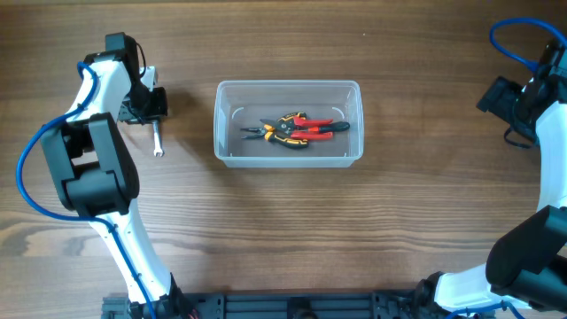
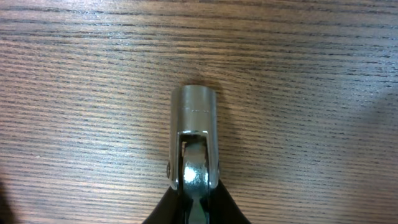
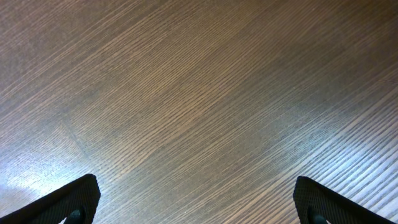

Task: Pack container
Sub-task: 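Lift the wrench and carry it over the container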

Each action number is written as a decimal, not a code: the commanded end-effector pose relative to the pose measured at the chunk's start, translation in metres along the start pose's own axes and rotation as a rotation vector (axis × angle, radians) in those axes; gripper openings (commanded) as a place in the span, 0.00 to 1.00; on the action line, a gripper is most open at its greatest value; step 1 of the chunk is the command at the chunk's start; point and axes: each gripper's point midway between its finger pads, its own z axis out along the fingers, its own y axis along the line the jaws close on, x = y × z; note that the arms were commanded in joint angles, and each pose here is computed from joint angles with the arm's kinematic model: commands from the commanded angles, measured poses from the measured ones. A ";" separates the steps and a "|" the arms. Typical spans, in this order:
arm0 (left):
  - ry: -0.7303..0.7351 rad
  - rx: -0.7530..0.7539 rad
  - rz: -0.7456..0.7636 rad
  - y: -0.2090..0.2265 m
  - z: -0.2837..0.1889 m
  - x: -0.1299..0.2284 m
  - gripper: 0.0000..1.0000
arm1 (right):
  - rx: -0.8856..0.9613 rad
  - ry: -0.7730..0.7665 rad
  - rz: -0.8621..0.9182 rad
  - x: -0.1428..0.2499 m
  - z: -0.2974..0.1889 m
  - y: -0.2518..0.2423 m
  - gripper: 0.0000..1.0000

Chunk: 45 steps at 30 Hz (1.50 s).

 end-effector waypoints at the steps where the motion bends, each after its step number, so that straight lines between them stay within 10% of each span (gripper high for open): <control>1: 0.026 -0.010 -0.002 0.003 0.012 0.003 0.04 | -0.001 0.005 0.008 0.002 0.001 0.001 1.00; 19: -0.299 -0.008 0.042 -0.018 -0.128 -0.027 0.04 | -0.001 0.005 0.008 0.002 0.001 0.001 1.00; 28: -0.647 0.199 0.508 -0.170 -0.279 0.020 0.04 | -0.001 0.005 0.008 0.002 0.001 0.001 1.00; 45: -0.489 0.255 1.063 -0.286 -0.220 0.076 0.04 | -0.001 0.005 0.008 0.002 0.001 0.001 1.00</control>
